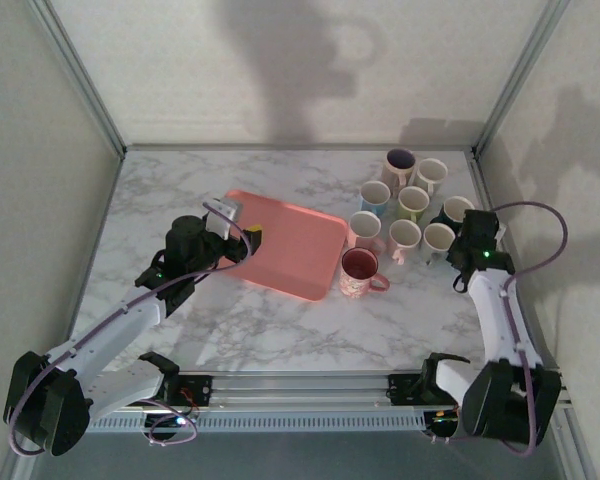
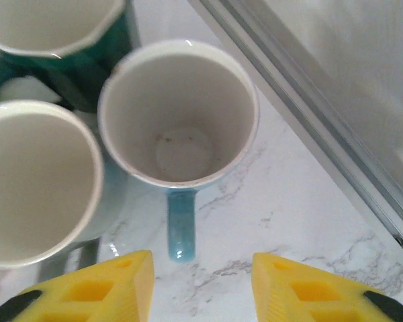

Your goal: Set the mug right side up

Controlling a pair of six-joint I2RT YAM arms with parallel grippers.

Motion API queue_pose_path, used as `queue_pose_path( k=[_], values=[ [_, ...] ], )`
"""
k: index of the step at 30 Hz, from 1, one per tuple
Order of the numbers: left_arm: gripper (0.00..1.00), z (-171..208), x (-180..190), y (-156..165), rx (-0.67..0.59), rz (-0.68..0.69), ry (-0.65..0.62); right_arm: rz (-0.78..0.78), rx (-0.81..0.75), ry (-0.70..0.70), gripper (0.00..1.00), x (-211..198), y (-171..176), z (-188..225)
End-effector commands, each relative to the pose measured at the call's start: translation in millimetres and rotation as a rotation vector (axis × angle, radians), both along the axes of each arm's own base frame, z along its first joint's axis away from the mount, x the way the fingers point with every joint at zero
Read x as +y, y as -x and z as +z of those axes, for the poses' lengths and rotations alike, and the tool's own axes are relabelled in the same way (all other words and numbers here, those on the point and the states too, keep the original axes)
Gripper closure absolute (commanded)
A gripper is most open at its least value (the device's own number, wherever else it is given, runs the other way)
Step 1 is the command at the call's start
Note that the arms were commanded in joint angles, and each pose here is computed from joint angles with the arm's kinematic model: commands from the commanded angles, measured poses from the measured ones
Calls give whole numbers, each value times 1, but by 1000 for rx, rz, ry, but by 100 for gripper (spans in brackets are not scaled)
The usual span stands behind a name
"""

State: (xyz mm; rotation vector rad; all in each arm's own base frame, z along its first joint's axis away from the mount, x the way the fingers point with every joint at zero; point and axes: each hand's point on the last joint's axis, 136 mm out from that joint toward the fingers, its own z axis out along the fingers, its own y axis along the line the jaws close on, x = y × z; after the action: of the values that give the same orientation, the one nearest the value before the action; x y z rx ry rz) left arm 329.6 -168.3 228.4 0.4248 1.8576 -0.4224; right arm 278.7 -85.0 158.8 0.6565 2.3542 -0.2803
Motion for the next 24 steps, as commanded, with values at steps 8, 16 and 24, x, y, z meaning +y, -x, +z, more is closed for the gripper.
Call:
queue_pose_path(
  k=[8,16,24],
  values=[
    [26,8,13,-15,10,112,74,378,-203,-153,43,62,-27,47],
    [0,19,47,-29,-39,261,136,495,-310,-207,1,83,-56,91],
    [1,18,139,-46,-138,559,170,545,-372,-217,1,94,-75,109]
  ],
)
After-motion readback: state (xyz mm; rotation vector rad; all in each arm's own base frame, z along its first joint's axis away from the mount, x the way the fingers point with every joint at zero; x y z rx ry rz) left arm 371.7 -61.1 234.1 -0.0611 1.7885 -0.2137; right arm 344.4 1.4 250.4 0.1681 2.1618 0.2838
